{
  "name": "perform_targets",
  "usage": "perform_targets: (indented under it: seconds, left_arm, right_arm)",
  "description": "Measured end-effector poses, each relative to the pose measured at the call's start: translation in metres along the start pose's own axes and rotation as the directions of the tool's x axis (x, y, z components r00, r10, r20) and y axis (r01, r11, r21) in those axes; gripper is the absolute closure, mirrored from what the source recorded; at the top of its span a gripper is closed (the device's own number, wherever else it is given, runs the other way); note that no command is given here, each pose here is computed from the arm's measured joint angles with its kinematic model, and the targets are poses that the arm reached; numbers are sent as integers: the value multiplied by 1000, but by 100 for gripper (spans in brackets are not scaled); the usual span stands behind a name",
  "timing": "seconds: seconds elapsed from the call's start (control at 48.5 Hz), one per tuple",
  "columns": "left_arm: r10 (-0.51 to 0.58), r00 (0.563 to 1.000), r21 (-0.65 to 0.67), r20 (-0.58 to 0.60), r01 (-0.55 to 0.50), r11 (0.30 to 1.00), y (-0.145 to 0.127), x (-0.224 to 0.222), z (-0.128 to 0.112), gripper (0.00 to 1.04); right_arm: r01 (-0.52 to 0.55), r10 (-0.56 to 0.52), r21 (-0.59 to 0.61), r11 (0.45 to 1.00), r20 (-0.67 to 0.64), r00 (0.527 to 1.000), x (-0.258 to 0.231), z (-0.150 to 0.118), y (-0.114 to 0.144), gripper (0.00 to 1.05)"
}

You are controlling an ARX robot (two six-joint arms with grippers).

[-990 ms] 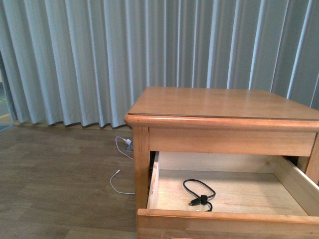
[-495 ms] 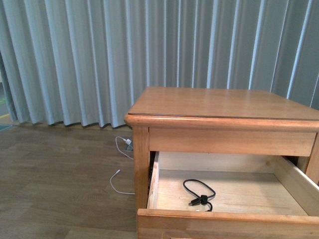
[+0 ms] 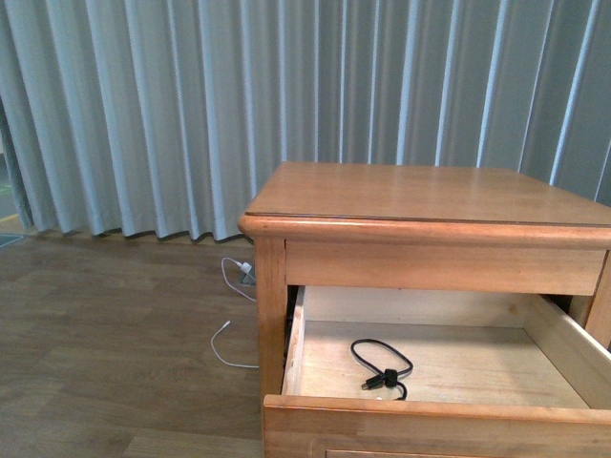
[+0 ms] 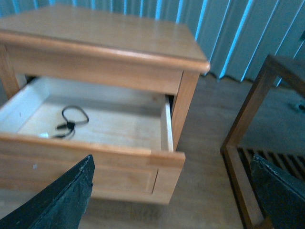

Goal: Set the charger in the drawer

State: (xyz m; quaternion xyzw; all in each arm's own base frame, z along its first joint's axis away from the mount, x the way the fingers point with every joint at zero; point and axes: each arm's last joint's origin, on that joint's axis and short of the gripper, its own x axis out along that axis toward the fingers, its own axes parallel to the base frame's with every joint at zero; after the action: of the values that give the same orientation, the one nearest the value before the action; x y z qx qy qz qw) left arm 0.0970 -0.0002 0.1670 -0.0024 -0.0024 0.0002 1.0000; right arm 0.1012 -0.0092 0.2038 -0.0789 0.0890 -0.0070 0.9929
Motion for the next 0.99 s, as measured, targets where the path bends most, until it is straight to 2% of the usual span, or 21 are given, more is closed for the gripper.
perform_targets:
  seconds: [0.144,0.33,0.639,0.99]
  left_arm:
    - [0,1000,0,0,0,1000,0,0,0,6]
    - [0,1000,0,0,0,1000,0,0,0,6]
    - [0,1000,0,0,0,1000,0,0,0,6]
    - [0,1000,0,0,0,1000,0,0,0,6]
  right_arm:
    - [-63,62,-4,998,-172,983,18,-3,5,8]
    - [-153,136,-31,988,-316,939,48,-4,21,8]
    - [-180,162,-7,984,-399,903,97,-1,48,8]
    - [-116,107,11,993,-482,870,144,-14,57,8]
